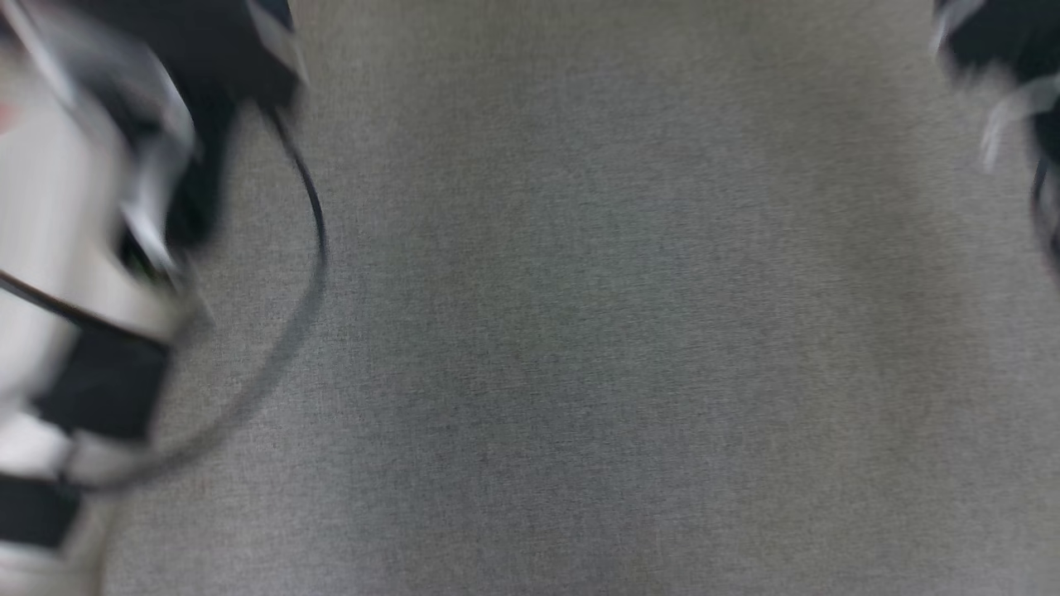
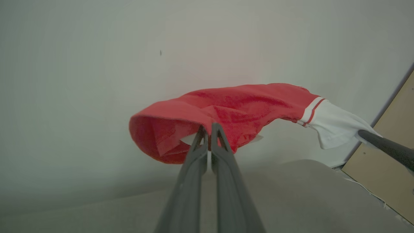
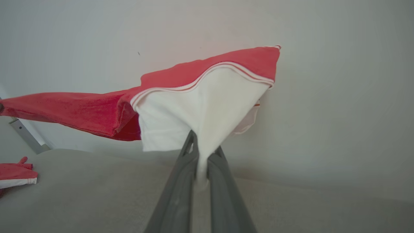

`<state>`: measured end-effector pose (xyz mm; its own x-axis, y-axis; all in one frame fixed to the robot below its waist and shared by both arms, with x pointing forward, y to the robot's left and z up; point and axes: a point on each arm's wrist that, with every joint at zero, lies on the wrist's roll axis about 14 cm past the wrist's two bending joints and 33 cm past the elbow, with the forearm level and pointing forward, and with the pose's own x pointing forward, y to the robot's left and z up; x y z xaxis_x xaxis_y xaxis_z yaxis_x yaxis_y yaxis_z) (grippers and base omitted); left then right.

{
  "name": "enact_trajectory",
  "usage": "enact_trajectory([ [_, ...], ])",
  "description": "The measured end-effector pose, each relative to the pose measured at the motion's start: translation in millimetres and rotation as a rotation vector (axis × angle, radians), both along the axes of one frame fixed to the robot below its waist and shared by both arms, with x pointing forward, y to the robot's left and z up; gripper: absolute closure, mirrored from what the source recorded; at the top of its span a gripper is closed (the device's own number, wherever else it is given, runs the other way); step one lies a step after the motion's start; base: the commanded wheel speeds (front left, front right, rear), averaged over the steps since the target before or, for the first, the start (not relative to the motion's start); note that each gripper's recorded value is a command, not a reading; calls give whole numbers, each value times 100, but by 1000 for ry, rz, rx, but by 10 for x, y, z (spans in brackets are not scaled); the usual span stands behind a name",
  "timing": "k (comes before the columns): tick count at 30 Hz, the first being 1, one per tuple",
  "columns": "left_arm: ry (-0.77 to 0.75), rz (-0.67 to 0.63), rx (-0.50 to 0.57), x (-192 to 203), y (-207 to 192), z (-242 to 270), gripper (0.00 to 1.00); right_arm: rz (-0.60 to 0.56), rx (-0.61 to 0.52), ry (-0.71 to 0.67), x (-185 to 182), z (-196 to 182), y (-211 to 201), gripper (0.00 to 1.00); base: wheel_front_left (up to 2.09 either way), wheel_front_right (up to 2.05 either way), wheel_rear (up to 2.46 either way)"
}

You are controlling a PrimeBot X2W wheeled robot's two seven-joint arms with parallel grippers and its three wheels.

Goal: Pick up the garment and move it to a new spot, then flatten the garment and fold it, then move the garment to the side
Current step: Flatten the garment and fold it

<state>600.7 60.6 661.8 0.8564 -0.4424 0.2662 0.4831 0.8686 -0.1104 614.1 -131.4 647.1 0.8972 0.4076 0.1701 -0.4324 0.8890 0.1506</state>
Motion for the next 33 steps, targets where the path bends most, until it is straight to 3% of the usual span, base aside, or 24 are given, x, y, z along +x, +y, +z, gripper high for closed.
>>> enact_trajectory([
  [3, 259, 18, 27, -216, 86, -1229, 100, -42, 12, 211, -190, -1101, -164, 100, 0, 0, 0],
  [6, 384, 59, 76, -468, 284, -1849, 100, -42, 18, 296, -404, -1593, -124, 100, 0, 0, 0],
  [12, 470, 97, 63, -831, 429, -2226, 100, -72, 40, 319, -624, -1779, -166, 100, 0, 0, 0],
  [24, 495, 120, 89, -1370, 533, -2252, 100, -21, -91, 376, -1345, -1897, -108, 100, 0, 0, 0],
  [33, 526, 133, 155, -1946, 665, -2341, 100, -108, -115, 445, -1904, -1943, -512, 100, 0, 0, 0],
])
